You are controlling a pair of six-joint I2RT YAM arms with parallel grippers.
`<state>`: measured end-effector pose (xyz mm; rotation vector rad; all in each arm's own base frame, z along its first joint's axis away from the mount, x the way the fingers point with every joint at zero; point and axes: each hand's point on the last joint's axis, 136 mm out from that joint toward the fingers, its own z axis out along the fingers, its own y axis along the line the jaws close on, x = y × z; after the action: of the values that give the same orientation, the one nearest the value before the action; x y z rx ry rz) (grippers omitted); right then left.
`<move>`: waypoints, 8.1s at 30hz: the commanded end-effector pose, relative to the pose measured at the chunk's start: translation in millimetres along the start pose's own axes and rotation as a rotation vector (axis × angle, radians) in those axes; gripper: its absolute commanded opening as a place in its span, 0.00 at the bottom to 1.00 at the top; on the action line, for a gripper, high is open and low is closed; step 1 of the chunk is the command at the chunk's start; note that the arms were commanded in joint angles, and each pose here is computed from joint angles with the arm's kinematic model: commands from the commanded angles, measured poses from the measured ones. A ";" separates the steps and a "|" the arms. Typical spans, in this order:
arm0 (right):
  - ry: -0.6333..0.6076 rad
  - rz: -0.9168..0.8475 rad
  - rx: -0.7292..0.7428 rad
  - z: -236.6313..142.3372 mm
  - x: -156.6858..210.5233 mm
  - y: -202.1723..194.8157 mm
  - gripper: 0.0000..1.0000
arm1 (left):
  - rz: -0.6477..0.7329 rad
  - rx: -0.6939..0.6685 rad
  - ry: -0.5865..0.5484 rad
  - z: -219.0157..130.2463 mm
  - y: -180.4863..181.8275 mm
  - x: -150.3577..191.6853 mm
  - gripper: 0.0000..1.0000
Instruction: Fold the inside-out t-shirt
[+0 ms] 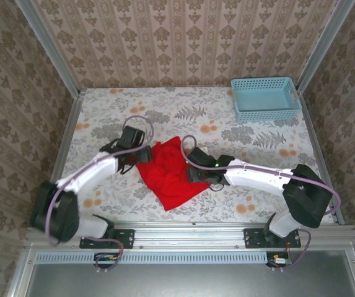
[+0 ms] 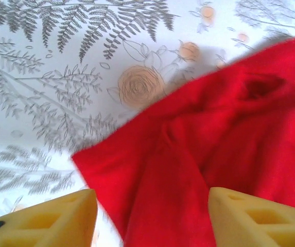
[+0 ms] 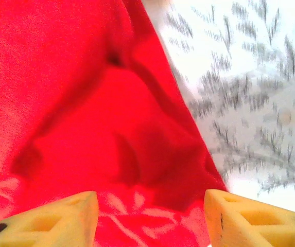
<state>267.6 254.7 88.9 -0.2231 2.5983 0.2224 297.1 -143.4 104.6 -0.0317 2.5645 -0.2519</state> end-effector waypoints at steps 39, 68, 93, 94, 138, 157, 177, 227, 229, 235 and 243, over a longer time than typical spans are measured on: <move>-0.087 -0.096 -0.233 51.1 -155.9 30.0 0.00 | -0.358 0.112 -0.106 5.6 36.5 2.3 0.06; -0.126 -0.332 -0.186 131.1 -226.5 14.2 0.30 | -0.557 0.091 -0.017 51.1 60.6 -24.7 0.18; 0.022 -0.286 -0.257 124.4 -171.1 15.5 0.37 | -0.299 0.012 0.028 48.6 43.5 -8.8 0.59; 0.022 -0.289 -0.238 128.8 -173.6 13.0 0.32 | -0.309 -0.009 0.034 52.4 46.9 -12.5 0.58; 0.163 -0.100 -0.272 165.0 -117.0 23.5 0.70 | -0.426 0.108 0.156 98.0 3.5 26.6 0.56; 0.159 0.030 -0.318 145.2 -81.4 54.9 0.19 | -0.375 0.241 0.078 91.4 -24.5 7.3 0.35; 0.073 0.309 -0.260 133.6 -59.1 48.6 0.09 | -0.260 0.222 0.157 94.9 -53.0 27.6 0.38; -0.154 0.396 -0.617 84.1 -113.0 23.1 0.00 | -0.077 0.446 -0.218 -37.5 -98.8 12.0 0.00; -0.168 0.383 -0.612 80.1 -115.7 22.1 0.00 | -0.116 0.429 -0.228 -37.1 -84.5 6.2 0.00; -0.246 0.335 -0.676 56.2 -136.2 26.1 0.00 | -0.286 0.406 -0.229 -26.4 -33.5 -16.0 0.00; -0.402 0.266 -0.777 5.1 -214.9 29.7 0.00 | -0.385 0.453 -0.321 -32.1 -5.5 -105.8 0.00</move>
<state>426.3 308.2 125.4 0.0226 2.2026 1.2003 339.3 -128.3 137.5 -0.4267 2.2274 -0.7803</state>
